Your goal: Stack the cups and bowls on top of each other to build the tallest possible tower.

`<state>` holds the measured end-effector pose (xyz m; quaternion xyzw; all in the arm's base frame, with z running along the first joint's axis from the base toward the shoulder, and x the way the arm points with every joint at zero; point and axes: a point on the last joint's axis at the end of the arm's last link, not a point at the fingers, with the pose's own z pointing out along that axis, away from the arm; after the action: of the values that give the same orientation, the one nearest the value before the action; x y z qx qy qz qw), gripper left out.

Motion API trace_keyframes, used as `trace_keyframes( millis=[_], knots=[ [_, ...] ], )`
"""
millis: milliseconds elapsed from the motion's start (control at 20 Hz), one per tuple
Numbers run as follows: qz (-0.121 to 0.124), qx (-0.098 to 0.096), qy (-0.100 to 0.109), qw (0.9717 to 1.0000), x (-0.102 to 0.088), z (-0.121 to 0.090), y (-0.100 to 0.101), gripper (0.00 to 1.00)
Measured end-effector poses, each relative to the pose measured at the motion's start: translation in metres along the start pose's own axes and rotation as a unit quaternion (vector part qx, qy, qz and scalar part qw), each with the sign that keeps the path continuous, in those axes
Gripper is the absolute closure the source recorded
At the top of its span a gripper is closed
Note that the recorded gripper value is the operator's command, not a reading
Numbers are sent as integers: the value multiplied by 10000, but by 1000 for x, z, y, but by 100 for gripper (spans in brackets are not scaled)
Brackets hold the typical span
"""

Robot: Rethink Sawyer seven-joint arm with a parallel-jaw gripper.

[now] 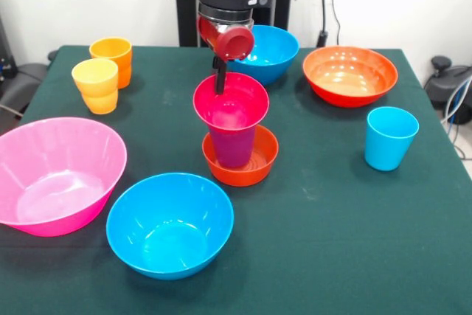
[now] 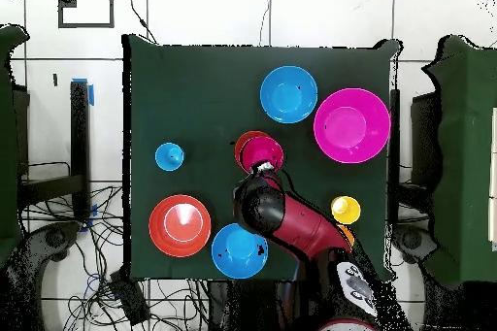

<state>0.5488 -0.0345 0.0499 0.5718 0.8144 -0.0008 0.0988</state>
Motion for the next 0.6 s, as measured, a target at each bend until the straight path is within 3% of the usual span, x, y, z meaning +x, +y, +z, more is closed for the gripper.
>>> trace_keyframes(
  millis=[350,600],
  knots=[
    [73,-166,-31,9998,-6,3,6,100],
    [144,-453,-194,9987,-13,8,16,100]
  ],
)
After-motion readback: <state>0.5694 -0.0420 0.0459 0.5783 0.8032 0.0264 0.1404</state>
